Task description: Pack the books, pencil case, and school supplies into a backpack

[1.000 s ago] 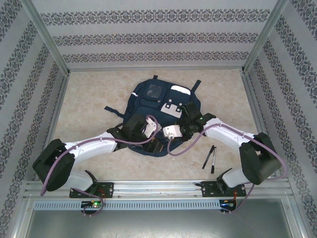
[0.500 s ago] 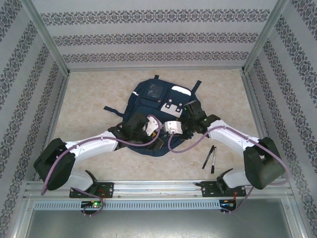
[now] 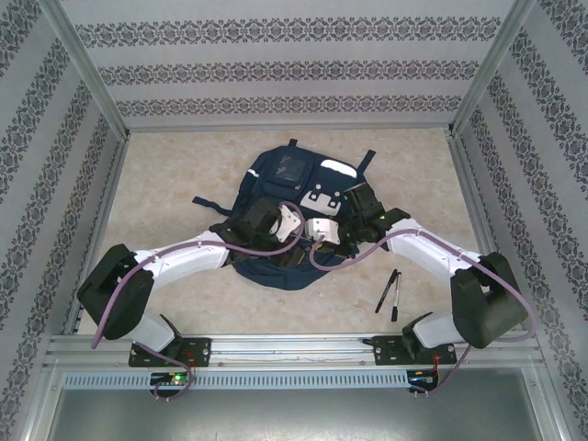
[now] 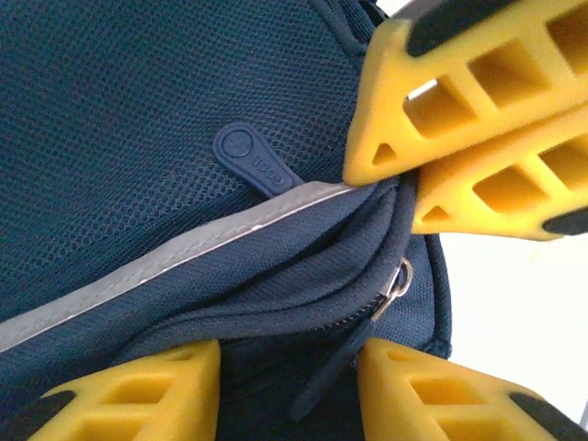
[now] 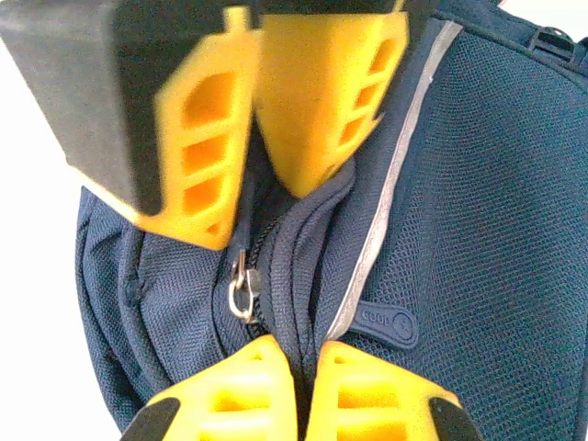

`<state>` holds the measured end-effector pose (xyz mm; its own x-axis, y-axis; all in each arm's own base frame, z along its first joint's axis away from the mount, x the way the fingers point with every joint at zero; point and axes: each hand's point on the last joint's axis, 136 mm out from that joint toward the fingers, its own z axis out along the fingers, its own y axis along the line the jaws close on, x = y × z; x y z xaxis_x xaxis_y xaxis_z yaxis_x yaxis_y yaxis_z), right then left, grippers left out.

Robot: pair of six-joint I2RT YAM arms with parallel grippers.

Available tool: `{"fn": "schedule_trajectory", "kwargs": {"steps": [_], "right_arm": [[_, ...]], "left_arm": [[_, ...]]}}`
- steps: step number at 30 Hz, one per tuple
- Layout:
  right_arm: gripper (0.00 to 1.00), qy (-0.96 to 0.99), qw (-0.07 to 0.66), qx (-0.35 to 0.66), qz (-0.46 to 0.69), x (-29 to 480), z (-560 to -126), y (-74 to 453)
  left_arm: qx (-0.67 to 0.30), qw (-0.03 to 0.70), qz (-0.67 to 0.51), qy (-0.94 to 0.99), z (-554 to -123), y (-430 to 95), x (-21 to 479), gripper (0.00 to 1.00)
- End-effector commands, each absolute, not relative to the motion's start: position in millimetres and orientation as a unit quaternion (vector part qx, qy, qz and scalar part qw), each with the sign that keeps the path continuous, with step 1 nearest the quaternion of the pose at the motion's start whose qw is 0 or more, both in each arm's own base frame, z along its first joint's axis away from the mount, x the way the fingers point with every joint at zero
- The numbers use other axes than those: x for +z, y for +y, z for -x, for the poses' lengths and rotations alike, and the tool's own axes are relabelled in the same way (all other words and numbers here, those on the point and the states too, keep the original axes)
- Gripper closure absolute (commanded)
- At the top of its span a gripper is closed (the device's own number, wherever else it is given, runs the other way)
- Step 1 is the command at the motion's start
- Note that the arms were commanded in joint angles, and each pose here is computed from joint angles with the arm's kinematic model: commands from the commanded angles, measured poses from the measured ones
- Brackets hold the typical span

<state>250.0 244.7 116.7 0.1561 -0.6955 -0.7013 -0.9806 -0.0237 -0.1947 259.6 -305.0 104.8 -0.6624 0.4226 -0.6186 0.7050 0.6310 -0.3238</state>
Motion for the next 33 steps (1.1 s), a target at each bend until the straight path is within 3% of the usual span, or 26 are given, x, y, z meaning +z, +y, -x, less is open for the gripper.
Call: {"fn": "schedule_trajectory", "kwargs": {"steps": [1,5,9,12,16,24,33], "right_arm": [[1.0,0.55,0.377,0.305,0.68,159,-236,278],[1.0,0.551,0.375,0.306,0.679,159,-236,279],[1.0,0.553,0.374,0.306,0.679,158,-236,279],[1.0,0.556,0.373,0.298,0.68,156,-236,275],[1.0,0.561,0.376,0.289,0.679,155,-239,270],[1.0,0.58,0.38,0.225,0.685,142,-252,248],[1.0,0.595,0.37,0.176,0.692,128,-259,231]], "left_arm": [[-0.383,0.249,-0.343,0.821,-246,-343,145,0.71],[-0.371,0.24,-0.336,0.832,-247,-337,135,0.77],[-0.404,0.232,-0.368,0.805,-235,-345,141,0.97],[-0.41,0.244,-0.396,0.785,-230,-345,148,1.0],[-0.403,0.263,-0.418,0.77,-227,-336,154,1.0],[-0.332,0.273,-0.315,0.846,-263,-274,135,1.0],[-0.284,0.28,-0.32,0.86,-250,-235,129,1.0]]}}
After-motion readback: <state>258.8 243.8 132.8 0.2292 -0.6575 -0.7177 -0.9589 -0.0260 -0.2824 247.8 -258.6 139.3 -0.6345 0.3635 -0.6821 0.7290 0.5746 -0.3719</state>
